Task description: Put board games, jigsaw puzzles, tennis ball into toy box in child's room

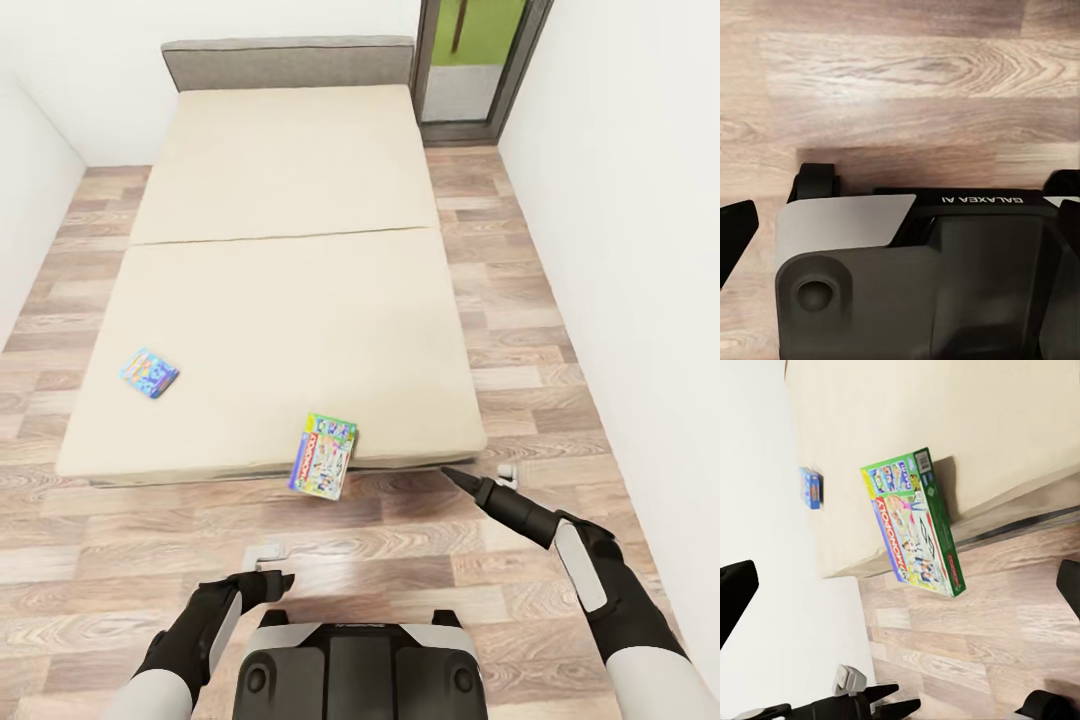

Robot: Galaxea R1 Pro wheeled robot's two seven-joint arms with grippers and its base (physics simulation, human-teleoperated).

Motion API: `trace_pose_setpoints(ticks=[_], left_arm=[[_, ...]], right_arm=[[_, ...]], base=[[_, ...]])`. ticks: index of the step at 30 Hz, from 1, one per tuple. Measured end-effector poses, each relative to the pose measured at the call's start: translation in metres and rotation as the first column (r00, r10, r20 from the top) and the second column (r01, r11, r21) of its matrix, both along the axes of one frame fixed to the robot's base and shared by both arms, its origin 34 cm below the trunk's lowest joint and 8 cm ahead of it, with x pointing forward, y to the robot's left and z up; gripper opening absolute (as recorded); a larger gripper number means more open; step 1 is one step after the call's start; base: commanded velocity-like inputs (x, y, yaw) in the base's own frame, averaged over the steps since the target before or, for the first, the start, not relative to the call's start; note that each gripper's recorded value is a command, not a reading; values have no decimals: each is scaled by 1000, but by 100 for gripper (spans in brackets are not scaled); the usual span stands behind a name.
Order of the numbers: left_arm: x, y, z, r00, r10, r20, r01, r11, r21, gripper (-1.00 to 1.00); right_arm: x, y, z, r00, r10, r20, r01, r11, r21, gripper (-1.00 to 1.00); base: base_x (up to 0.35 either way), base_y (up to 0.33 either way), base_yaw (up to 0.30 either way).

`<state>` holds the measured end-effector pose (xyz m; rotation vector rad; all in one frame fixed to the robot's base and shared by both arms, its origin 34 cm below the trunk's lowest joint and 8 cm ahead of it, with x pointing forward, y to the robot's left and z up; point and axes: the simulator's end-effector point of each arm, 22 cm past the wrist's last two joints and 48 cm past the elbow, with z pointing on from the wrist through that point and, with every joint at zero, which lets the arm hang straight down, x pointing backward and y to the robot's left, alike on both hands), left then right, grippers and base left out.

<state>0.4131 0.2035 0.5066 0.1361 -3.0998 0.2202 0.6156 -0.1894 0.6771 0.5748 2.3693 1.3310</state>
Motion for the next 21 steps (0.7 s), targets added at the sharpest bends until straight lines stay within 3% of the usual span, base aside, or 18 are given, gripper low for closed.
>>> trace_pose_setpoints(ticks=[13,21], left_arm=[[-1,0,0,1000,0,-1,0,1000,0,100],[0,0,0,1000,0,0,0,1000,-1,100]], right_arm=[[-2,5,-6,1000,-4,-17,3,1000,-15,100],[-1,5,-5,1000,-9,-16,8,1000,-14,100]], base=[[1,-2,289],[150,-18,178]])
